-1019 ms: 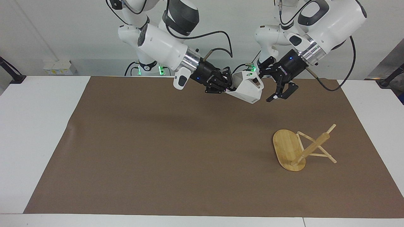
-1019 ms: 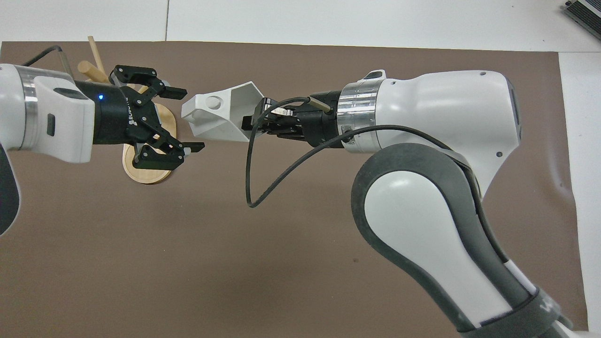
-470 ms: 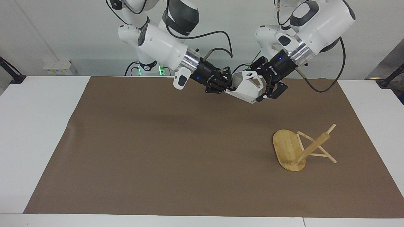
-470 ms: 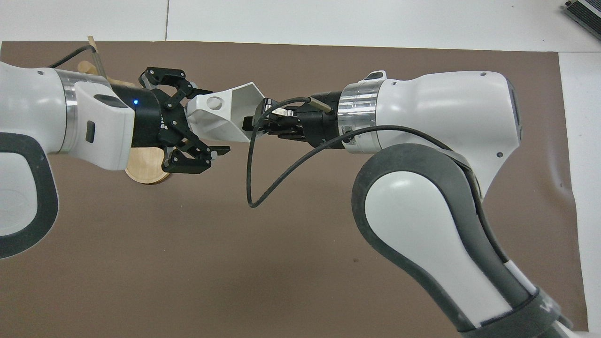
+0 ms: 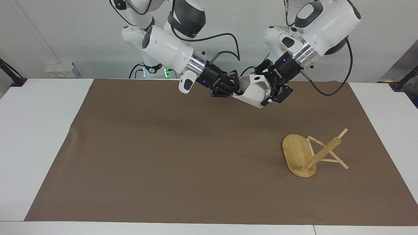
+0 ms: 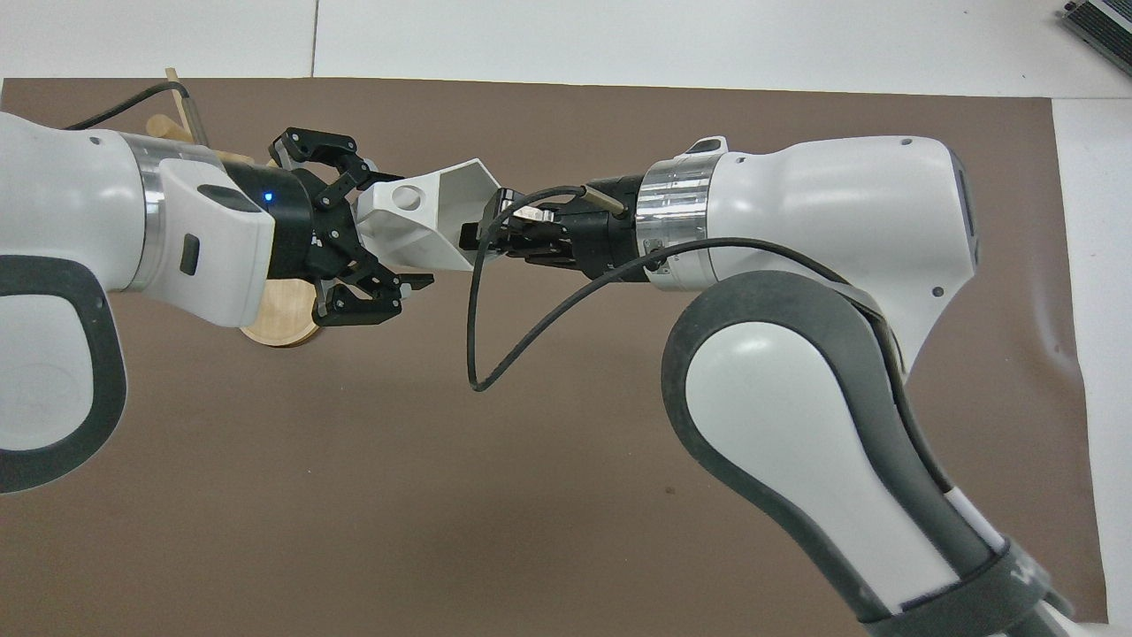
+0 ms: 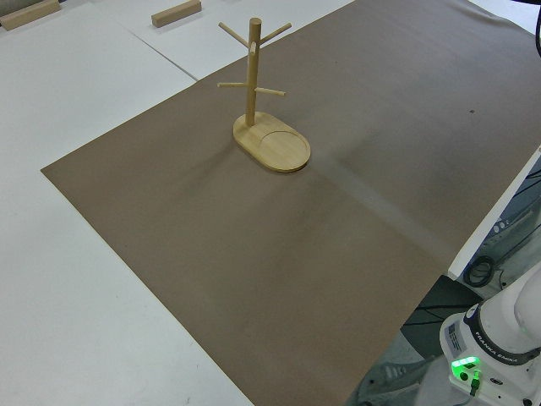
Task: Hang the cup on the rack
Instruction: 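Close the left gripper on the cup held by the right gripper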
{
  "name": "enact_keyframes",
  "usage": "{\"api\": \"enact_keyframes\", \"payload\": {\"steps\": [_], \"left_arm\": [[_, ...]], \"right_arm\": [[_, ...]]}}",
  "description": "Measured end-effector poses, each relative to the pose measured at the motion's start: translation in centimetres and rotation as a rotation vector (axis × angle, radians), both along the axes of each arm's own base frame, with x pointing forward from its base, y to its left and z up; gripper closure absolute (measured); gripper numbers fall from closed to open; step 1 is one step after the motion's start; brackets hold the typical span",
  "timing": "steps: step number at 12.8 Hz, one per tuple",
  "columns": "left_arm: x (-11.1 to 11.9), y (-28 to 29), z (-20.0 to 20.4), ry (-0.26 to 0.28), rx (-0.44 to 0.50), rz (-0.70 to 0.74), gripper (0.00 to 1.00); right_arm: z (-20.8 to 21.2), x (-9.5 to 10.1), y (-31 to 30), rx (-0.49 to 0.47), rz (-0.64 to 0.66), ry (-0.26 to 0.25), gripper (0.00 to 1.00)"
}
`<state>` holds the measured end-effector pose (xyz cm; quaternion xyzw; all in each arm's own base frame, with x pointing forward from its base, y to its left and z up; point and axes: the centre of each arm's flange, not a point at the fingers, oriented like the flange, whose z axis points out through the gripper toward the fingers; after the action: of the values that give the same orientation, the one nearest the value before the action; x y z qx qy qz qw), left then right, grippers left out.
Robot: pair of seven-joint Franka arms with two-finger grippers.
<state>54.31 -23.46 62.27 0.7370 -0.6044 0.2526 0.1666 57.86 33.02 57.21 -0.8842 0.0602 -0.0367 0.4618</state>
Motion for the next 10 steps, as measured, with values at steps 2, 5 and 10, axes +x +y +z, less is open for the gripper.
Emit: {"api": "enact_keyframes", "payload": {"steps": [2,5,10], "left_arm": [[-0.17,-0.6,0.03,-0.027,0.038,-0.015,0.22],[-0.14,-0.67,-0.06,-0.027,0.04,-0.016,0.22],[-0.15,-0.66,-0.23,-0.022,0.041,-0.015,0.22]], "right_arm": [[-0.15,0.1,-0.24,-0.002,0.0,0.001,0.95],[-0.21,0.11,-0.28,-0.003,0.0,0.002,0.95],[-0.34,0.08,-0.25,-0.005,0.001,0.004,0.95]]}}
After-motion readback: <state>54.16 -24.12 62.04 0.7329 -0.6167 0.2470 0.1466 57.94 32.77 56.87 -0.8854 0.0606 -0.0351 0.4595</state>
